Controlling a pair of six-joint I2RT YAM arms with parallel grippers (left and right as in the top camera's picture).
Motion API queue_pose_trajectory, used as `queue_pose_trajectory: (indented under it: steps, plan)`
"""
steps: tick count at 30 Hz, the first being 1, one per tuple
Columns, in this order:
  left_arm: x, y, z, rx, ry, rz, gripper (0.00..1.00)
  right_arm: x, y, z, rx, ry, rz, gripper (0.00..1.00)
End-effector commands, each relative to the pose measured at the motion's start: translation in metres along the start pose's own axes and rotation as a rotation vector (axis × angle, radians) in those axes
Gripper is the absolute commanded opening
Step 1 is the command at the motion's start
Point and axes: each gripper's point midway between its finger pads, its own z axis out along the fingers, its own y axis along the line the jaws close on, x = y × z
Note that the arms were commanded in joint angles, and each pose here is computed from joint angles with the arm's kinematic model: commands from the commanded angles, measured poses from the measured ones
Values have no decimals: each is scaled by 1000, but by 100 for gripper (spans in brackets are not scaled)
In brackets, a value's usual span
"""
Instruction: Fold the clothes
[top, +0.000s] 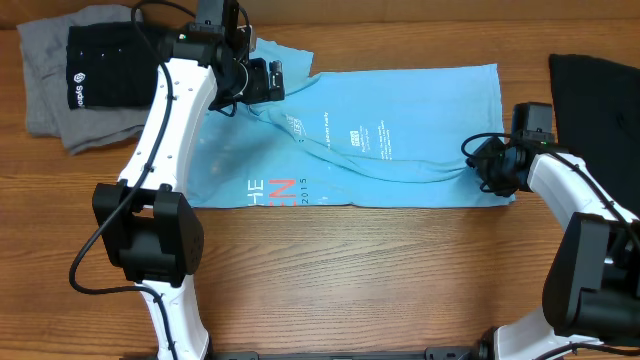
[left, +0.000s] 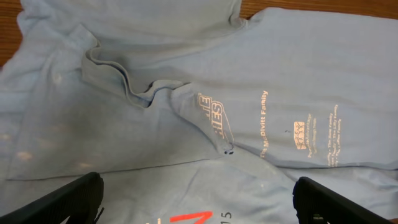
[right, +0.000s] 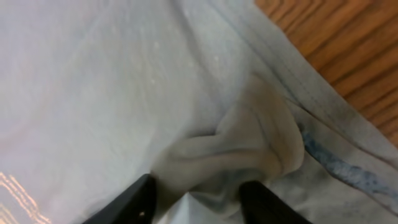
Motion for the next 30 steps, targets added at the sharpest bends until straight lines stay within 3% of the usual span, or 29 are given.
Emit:
queue_pose_trajectory:
  steps: [1,5,7,19,24,25,26,27,30]
  plan:
    - [2,7,4,-24,10,9,100,-3,-2,0,-6,-7,15,34]
    - [2,7,4,-24,10,9,100,-8,-5,-1,1,-23,25,10]
    - [2,7,4,-24,11,9,100,-14,-8,-1,13,-49,26,4]
    - [2,7,4,-24,11,10,100,-64,26,-10,-117,-261,-2,7]
    - [2,7,4,-24,11,10,100,-78,28,-7,-119,-322,-1,25]
    - [2,7,4,-24,11,9,100,-79,27,-4,-111,-327,0,37]
    - [2,7,4,-24,11,10,100,-80,24,-2,-98,-333,3,57]
    - [2,7,4,-24,11,10,100,-81,22,-1,-89,-336,4,70]
    - [2,7,4,-24,10,10,100,-84,21,-5,-87,-334,-22,84]
